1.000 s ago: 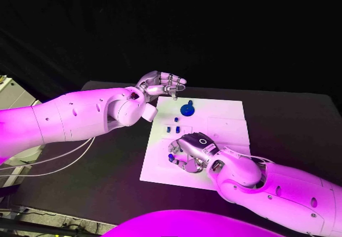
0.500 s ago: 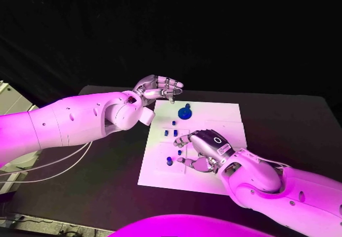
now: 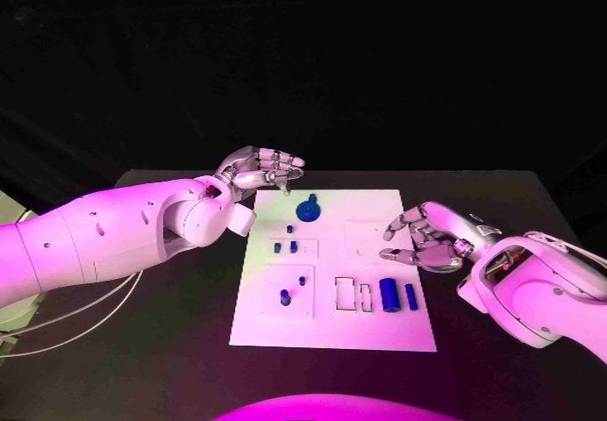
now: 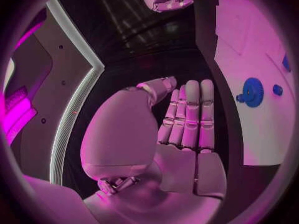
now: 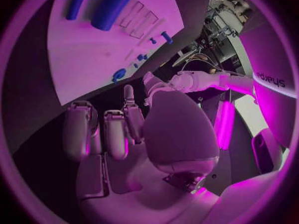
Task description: Assemble the parts on the task board
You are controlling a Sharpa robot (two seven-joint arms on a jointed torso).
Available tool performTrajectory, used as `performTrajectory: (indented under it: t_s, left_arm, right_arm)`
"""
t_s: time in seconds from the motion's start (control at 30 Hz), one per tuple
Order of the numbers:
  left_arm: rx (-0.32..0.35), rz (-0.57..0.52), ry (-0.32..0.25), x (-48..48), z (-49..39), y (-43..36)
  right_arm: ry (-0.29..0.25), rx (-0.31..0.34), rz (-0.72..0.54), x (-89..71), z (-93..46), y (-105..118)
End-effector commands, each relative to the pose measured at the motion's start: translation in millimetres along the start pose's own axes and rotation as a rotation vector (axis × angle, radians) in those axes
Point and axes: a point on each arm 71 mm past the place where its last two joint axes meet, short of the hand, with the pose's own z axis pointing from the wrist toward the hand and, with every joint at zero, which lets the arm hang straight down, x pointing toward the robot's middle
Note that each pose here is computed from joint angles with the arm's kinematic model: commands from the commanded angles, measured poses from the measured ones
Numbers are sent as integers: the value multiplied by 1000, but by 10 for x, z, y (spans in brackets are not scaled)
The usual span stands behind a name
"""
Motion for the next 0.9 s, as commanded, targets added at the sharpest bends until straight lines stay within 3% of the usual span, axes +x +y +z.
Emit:
performTrajectory:
  t_s: [0.03,0.3,0.53,0.9]
  left_arm:
    - [3,-20,32,52,7,-2]
    - [-1,-25,43,78,2,13]
    - [-3,-26,42,72,-10,23]
    - [-4,-25,41,59,-22,25]
  right_arm:
    - [120,134,78,73,-87,-143]
    - [119,223,13,175,-205,-293]
    - [153,281,-43,346,-252,-358]
    - [177,288,-86,475,-214,-332]
